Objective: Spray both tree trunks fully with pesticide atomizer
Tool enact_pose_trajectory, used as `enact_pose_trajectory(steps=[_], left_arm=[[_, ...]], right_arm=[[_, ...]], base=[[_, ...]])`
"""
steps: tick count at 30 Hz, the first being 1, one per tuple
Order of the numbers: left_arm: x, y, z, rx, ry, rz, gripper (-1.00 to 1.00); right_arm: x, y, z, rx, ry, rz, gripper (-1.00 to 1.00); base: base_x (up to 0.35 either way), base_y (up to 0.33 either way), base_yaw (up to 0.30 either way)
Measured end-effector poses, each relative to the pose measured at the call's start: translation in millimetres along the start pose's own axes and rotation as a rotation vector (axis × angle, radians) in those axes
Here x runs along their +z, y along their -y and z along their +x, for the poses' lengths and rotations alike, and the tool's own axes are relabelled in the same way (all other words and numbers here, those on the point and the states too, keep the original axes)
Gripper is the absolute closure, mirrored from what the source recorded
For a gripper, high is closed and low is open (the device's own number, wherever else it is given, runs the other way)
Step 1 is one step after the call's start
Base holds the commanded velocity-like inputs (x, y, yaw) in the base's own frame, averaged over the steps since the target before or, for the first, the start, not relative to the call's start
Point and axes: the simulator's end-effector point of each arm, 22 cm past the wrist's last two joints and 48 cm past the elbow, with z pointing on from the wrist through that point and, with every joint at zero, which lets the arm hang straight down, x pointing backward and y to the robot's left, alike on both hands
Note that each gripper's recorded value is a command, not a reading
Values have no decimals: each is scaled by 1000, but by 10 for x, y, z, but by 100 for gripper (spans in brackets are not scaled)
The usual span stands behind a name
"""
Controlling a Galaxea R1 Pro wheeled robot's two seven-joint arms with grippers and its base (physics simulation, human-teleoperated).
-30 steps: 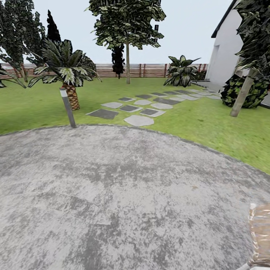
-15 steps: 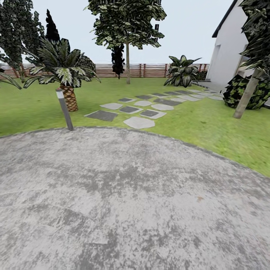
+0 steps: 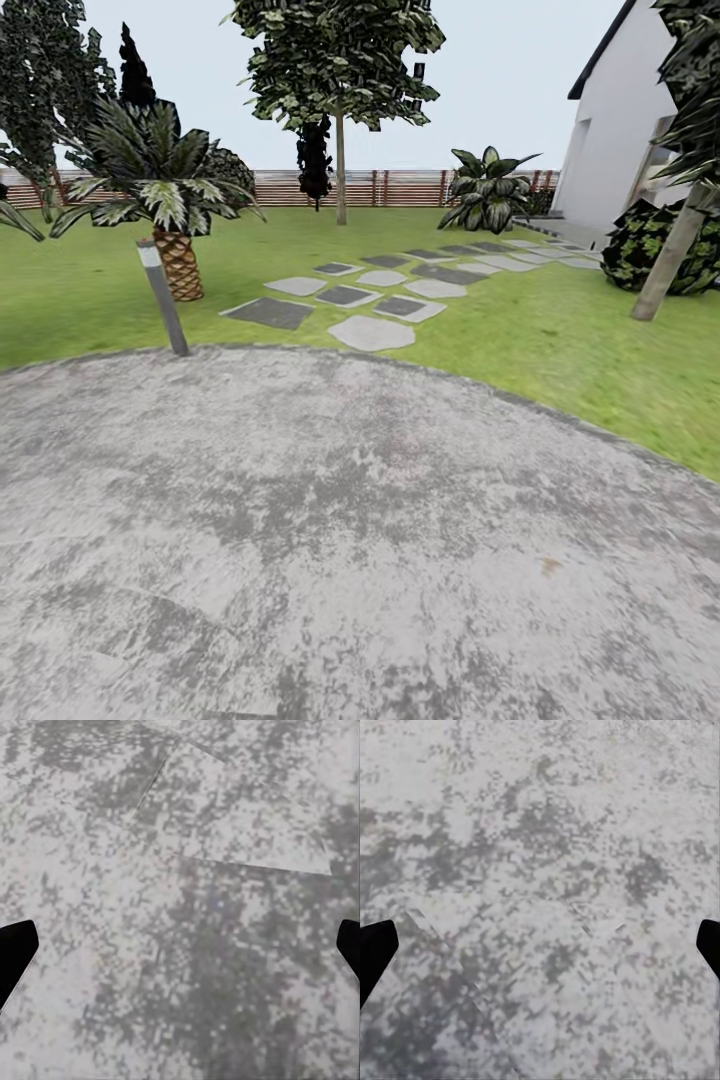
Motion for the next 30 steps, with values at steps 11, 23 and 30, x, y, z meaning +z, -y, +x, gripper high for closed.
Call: enact_pose_trajectory(steps=[11,23,30], left_arm=[[0,-4,-2,0,0,0,-100],[-1,0,1,0,0,1,-100],[-1,4,2,1,0,2,-100]], right_arm=[[-82,29,-525,7,254,11,-100],[-835,249,-4034,91,859,79,-100],[-714,205,-4039,85,687,69,-100]], base=[[339,0,0],[339,0,0],[339,0,0]])
